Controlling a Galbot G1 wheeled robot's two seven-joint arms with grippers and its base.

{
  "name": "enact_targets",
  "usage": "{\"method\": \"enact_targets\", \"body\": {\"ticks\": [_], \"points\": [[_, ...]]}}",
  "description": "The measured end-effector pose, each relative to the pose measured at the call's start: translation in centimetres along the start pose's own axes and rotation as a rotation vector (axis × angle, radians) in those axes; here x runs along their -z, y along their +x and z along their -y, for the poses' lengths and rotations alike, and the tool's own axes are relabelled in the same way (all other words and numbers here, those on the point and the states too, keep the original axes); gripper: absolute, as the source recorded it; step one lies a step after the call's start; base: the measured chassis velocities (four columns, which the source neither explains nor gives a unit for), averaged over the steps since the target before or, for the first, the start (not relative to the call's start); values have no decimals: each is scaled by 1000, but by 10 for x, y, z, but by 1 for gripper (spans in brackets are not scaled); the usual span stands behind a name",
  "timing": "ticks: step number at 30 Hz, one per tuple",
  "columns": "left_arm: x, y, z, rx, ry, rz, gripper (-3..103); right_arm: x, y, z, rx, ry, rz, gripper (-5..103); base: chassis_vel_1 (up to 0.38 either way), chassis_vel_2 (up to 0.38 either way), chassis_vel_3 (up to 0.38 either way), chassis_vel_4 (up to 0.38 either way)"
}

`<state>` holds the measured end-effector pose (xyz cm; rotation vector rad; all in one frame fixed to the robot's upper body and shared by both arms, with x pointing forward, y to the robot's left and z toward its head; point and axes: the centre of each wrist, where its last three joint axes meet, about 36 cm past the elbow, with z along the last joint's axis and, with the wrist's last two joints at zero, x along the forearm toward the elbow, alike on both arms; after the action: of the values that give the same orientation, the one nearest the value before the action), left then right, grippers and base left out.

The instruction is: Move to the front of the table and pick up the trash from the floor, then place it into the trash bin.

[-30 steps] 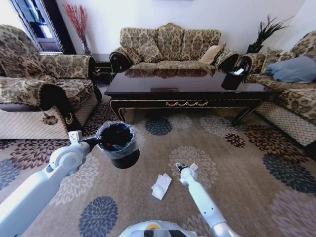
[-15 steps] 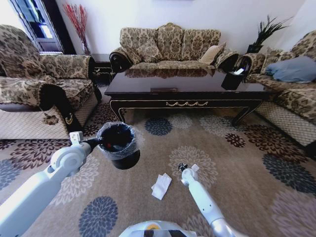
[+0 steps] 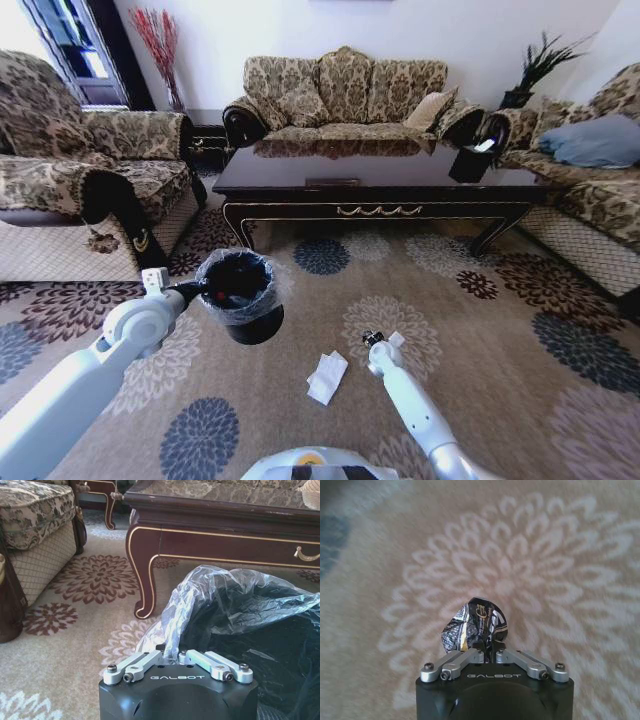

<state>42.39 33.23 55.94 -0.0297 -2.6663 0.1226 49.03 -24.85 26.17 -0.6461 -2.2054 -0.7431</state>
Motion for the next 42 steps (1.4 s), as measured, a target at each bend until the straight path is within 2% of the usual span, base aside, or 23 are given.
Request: {"method": "enact_targets", "body": {"ticks": [7,13,16,17,21,22,24,27,28,32,39,42], "points": [[-12,-4,7,-8,6,-12,4,28,34,0,105,32,92,6,0,0,0,0],[-30,-10,18,-24,2,-39,4,66,85,-1,234,110,217,6,0,0,0,0],[-38,-12,24,-36,-3,-51,4,81,114,-11,319,137,263,6,0,0,0,0],[-38,-12,24,-36,-3,-51,4,81,114,-11,319,137,263,6,0,0,0,0],[-44,-13,27,-47,-7,-62,4,91,153,-31,468,164,314,6,0,0,0,0],[-45,-15,27,-50,-4,-63,4,92,163,-35,518,184,335,6,0,0,0,0],[-45,-16,28,-52,-2,-63,4,92,167,-37,543,196,347,6,0,0,0,0],[-49,-26,37,-72,9,-69,4,94,187,-49,685,269,391,6,0,0,0,0],[-49,-26,37,-72,9,-69,4,94,187,-49,685,269,391,6,0,0,0,0],[-53,-40,45,-97,19,-75,4,94,206,-66,801,321,399,6,0,0,0,0],[-51,-58,49,-104,37,-69,4,75,214,-77,857,391,373,6,0,0,0,0],[-47,-67,58,-121,52,-60,4,58,209,-78,877,466,367,6,0,0,0,0]]}}
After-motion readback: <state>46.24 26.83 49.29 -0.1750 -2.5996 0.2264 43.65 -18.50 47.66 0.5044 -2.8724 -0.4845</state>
